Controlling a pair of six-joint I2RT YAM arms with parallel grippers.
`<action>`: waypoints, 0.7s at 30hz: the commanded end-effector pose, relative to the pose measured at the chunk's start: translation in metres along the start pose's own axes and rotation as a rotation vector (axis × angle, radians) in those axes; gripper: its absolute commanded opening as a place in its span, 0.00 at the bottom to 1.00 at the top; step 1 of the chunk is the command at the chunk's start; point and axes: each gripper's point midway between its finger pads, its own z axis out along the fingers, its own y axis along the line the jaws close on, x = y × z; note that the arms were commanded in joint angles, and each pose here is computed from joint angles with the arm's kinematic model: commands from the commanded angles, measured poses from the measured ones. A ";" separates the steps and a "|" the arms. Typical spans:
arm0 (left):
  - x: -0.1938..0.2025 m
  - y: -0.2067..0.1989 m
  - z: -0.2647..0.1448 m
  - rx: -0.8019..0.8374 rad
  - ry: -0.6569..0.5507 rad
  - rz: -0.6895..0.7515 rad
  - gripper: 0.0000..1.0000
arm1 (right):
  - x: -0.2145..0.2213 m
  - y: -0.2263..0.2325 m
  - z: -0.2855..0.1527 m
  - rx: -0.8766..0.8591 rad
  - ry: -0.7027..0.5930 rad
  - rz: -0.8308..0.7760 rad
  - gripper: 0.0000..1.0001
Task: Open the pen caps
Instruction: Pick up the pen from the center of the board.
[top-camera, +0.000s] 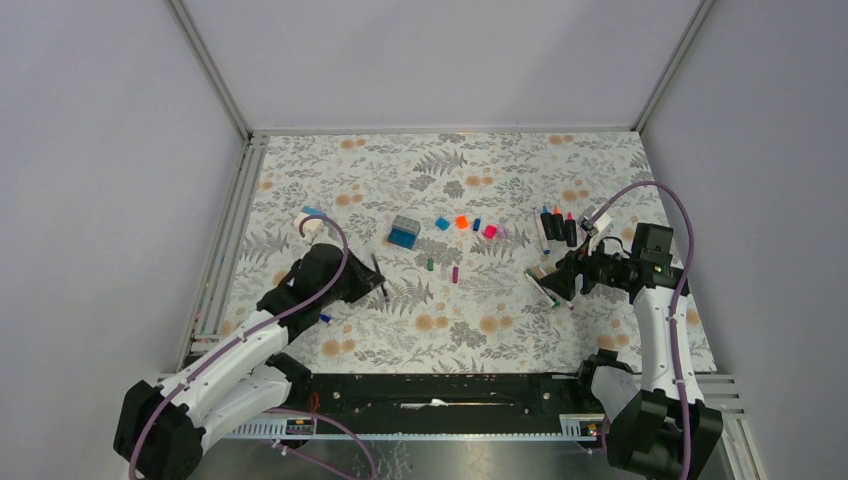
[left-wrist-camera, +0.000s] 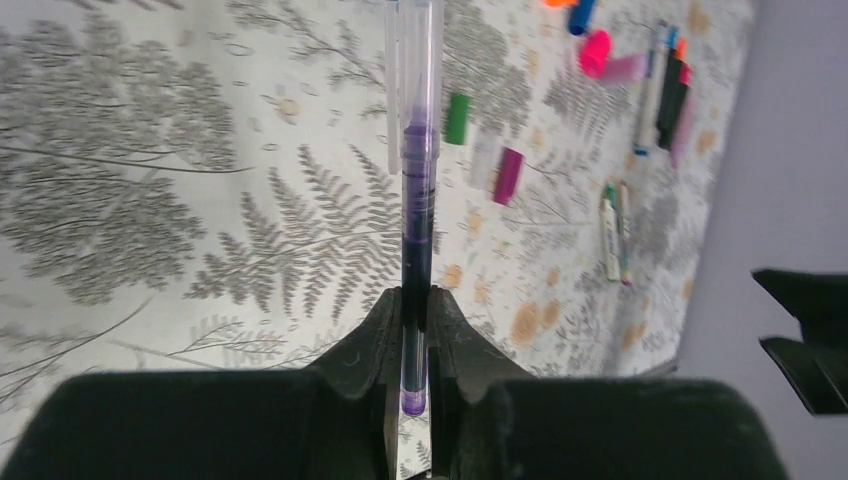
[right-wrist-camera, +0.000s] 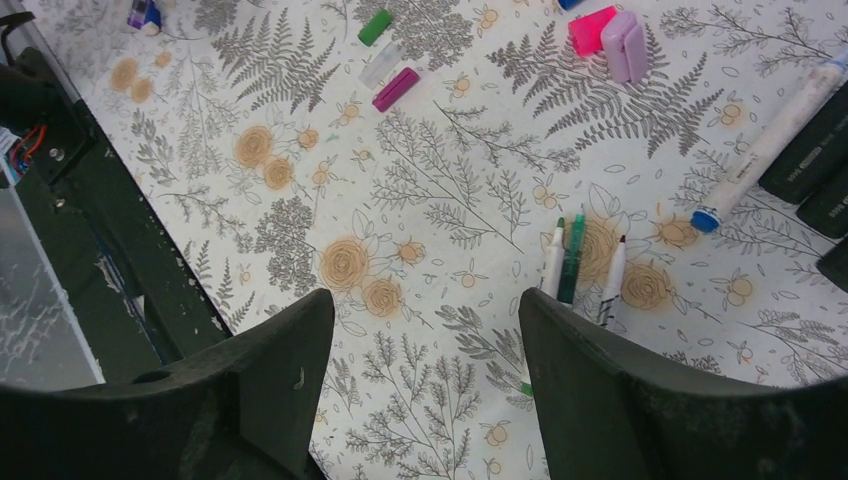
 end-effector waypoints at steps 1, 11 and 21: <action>-0.001 -0.055 -0.009 0.312 -0.022 0.029 0.00 | -0.022 0.015 -0.003 -0.080 -0.055 -0.030 0.75; 0.021 -0.116 -0.019 0.625 -0.030 0.076 0.00 | -0.034 0.039 0.019 -0.270 -0.061 0.042 0.75; 0.045 -0.190 -0.006 0.790 -0.006 0.126 0.00 | -0.058 0.059 0.052 -0.424 -0.116 0.122 0.79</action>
